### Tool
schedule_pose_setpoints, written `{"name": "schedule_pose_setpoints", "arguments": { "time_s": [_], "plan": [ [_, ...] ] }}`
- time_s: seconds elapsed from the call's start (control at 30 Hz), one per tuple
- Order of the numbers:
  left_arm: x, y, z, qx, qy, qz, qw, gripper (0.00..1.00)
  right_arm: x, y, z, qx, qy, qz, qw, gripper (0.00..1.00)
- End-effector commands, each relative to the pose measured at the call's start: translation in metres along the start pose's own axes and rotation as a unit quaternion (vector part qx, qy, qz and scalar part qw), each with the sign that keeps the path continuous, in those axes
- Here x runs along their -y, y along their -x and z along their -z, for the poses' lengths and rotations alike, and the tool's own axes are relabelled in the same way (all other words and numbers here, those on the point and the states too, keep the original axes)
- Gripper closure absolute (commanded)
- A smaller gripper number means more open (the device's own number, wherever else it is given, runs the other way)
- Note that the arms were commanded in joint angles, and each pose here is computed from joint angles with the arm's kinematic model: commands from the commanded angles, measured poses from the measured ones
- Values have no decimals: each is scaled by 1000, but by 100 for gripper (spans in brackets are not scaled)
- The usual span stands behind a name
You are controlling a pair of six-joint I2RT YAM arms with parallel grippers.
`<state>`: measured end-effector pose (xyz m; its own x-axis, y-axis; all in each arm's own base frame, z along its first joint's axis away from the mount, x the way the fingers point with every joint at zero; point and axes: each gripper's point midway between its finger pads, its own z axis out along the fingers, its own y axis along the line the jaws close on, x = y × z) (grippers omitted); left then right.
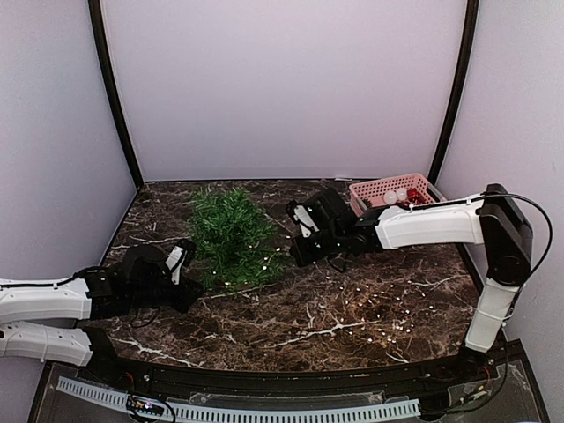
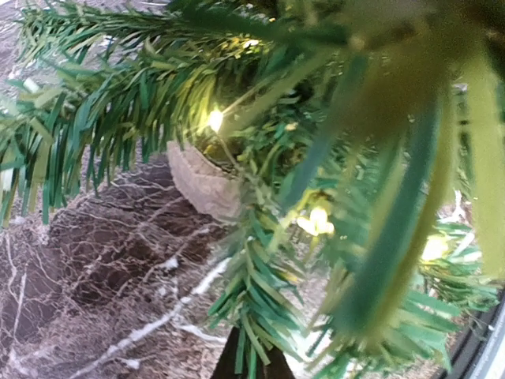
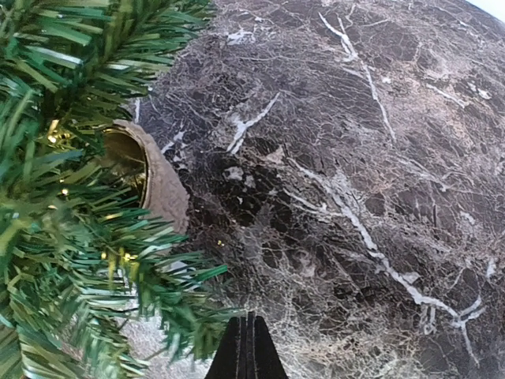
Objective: Decorate the small christmas tree
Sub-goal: Wrap the side of the string light in the gap of the branches.
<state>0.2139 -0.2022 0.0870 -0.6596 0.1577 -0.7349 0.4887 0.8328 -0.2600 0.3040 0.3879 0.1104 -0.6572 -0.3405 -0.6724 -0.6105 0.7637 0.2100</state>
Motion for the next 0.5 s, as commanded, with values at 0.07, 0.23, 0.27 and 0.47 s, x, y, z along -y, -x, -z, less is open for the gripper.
{"name": "schedule_pose_setpoints", "arguments": {
  "time_s": [0.07,0.23,0.27,0.47],
  "plan": [
    [-10,14,-1,16,32,-7,999,68,-23,15,6,37,37,-4,999,100],
    [-17,13,17,16,51,25,998,45,-26,14,9,41,41,-11,998,100],
    [-15,19,25,32,47,31,998,41,-26,15,9,43,40,-13,998,100],
    [-5,23,58,51,11,105,993,39,-21,19,13,58,24,-24,998,100]
  ]
}}
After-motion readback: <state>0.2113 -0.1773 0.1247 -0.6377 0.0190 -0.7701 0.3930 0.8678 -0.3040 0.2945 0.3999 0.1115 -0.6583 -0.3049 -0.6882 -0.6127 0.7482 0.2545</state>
